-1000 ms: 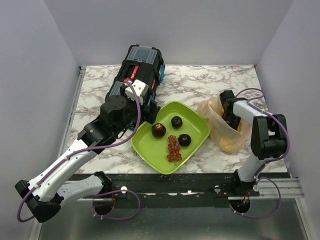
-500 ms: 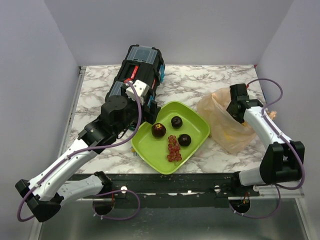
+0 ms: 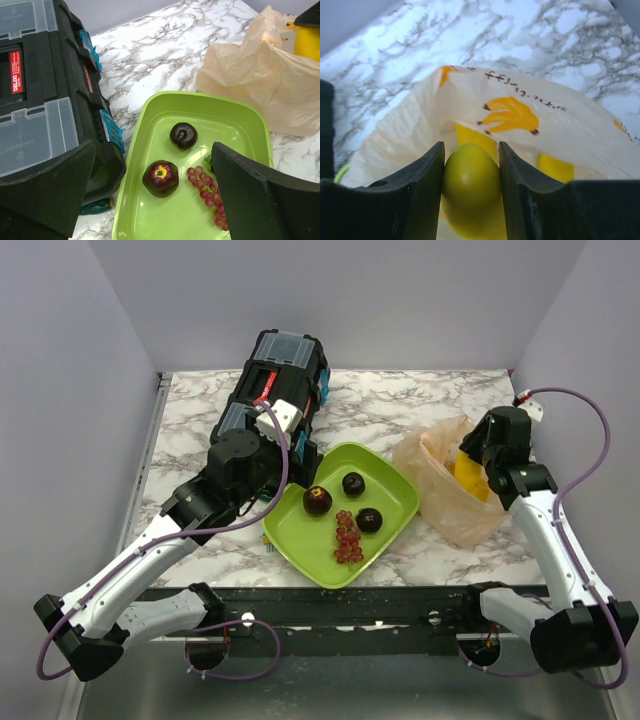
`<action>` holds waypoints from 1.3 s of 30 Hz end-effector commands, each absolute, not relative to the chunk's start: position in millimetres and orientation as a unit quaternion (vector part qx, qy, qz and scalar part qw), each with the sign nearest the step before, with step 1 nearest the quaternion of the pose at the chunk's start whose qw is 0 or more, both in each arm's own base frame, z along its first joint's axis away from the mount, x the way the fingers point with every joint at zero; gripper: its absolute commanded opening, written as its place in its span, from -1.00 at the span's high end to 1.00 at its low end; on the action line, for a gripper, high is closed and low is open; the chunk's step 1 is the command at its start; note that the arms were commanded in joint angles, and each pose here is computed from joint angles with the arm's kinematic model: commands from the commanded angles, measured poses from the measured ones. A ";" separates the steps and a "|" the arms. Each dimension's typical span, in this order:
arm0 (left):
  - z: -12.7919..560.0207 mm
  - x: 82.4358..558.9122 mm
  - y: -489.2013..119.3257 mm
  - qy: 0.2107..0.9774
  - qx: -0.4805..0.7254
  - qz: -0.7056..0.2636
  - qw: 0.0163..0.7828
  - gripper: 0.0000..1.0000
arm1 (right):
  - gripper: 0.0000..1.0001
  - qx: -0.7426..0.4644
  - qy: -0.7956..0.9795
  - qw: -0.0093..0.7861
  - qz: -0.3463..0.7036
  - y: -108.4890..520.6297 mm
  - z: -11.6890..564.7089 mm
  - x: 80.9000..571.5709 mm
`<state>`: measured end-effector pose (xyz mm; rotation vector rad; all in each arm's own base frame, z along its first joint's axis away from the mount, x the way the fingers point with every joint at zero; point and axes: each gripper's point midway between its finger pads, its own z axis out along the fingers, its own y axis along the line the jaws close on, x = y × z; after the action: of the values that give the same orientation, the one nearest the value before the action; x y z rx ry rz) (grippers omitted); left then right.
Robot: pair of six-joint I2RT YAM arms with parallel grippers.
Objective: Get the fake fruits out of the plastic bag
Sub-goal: Take out the fake fruit from the plastic bag, then place the fake fruit in the bin.
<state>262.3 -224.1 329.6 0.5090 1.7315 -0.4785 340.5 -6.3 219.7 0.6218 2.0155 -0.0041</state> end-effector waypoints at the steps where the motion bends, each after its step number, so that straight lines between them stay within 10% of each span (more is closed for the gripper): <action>1: 328.7 263.6 -226.7 0.743 0.217 -0.207 0.598 -0.97 | 0.91 0.220 0.801 0.555 0.041 5.0 265.4 347.0; 13: 326.9 261.4 -231.4 0.744 0.221 -0.219 0.591 -0.97 | 0.91 0.155 0.778 0.593 0.139 39.6 339.9 333.2; 24: 324.9 263.2 -232.6 0.749 0.219 -0.218 0.587 -0.97 | 0.96 -0.025 0.779 0.458 0.427 164.9 358.1 308.8; 39: 327.2 265.8 -224.6 0.749 0.205 -0.205 0.596 -0.97 | 0.99 -0.032 0.873 0.390 0.291 261.8 240.3 303.0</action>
<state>265.4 -228.0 324.1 0.4982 1.7512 -0.4857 281.1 268.9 269.8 -0.1582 2.1584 1.0164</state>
